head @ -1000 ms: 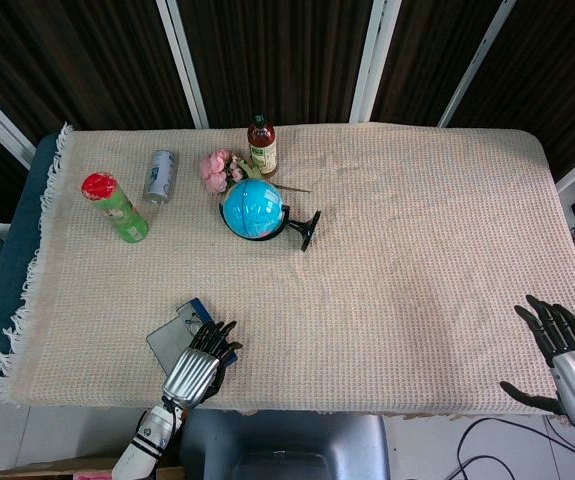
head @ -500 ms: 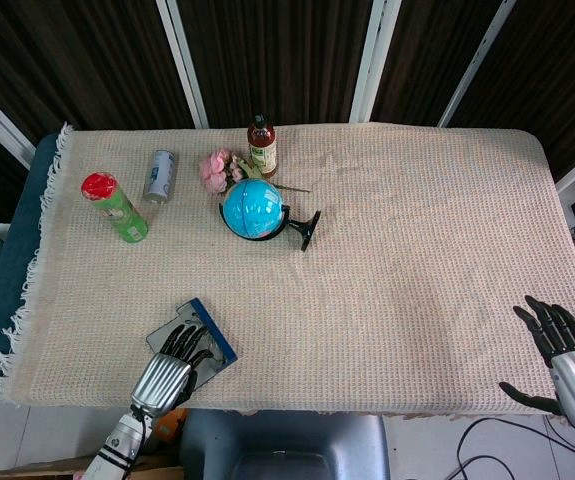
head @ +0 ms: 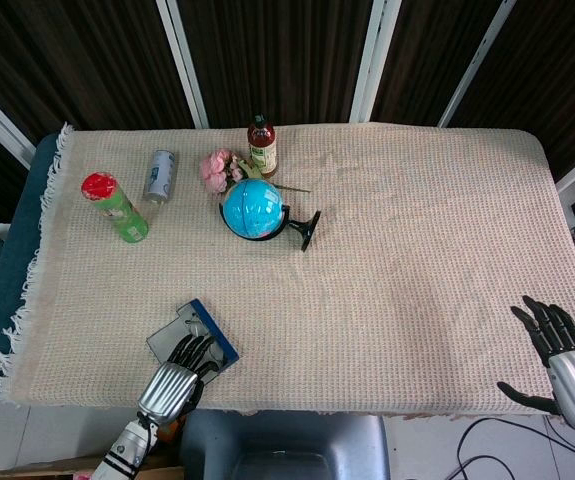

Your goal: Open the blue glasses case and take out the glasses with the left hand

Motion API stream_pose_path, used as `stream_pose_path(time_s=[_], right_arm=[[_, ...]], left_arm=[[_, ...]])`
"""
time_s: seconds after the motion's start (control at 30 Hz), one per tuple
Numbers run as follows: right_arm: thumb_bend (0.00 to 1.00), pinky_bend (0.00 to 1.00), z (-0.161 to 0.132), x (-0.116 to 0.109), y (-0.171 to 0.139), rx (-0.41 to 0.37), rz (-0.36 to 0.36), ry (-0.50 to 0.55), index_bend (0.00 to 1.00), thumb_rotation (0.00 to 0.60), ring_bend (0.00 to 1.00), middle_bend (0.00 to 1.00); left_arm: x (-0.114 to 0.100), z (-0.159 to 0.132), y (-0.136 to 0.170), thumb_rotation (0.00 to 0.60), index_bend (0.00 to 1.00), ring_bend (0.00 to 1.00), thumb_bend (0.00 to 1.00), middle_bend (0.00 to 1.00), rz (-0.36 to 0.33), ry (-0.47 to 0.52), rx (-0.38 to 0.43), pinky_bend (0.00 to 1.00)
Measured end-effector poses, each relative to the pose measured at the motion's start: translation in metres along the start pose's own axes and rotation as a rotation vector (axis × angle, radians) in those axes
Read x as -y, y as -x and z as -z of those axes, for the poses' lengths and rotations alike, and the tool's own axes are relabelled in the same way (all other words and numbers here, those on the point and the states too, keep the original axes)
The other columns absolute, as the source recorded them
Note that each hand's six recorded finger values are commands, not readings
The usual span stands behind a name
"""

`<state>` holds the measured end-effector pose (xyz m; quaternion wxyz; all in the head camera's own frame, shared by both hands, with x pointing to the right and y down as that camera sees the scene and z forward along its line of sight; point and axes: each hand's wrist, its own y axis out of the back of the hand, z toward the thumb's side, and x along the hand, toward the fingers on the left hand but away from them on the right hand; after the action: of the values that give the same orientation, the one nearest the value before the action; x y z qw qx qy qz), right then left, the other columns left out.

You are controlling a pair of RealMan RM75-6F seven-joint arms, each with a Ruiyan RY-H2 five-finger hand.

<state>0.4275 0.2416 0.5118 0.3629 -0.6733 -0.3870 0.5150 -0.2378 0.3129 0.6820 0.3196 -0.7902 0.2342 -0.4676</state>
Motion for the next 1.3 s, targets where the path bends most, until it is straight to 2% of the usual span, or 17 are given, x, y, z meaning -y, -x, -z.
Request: stream_pose_path(time_s=[0.3,0.53,0.97,1.13,1.3], right_arm=[[0.18,0.00,0.001,-0.003,-0.001,-0.001,0.005,0.011,0.00,0.600,0.00,0.00],[0.18,0.00,0.005,-0.011,-0.004,-0.002,0.025,0.033,0.00,0.600,0.00,0.00],[0.18,0.00,0.010,-0.017,-0.006,0.007,0.037,0.043,0.00,0.600,0.00,0.00],[0.18,0.00,0.011,-0.017,-0.006,0.008,0.038,0.044,0.00,0.600,0.00,0.00],[0.18,0.00,0.010,-0.016,-0.006,0.006,0.034,0.041,0.00,0.600,0.00,0.00]], left_arm=[[-0.001,-0.017,-0.015,0.600,0.30,0.00,0.64,0.00,-0.027,0.021,0.028,0.00],[0.000,-0.028,-0.053,0.600,0.30,0.00,0.64,0.00,-0.040,0.041,-0.006,0.00],[-0.007,-0.026,-0.091,0.600,0.29,0.00,0.64,0.00,-0.095,0.008,-0.059,0.00],[-0.012,-0.019,-0.094,0.600,0.28,0.00,0.60,0.00,-0.110,0.004,-0.086,0.00],[-0.021,-0.022,-0.087,0.600,0.32,0.00,0.55,0.00,-0.132,0.012,-0.064,0.00]])
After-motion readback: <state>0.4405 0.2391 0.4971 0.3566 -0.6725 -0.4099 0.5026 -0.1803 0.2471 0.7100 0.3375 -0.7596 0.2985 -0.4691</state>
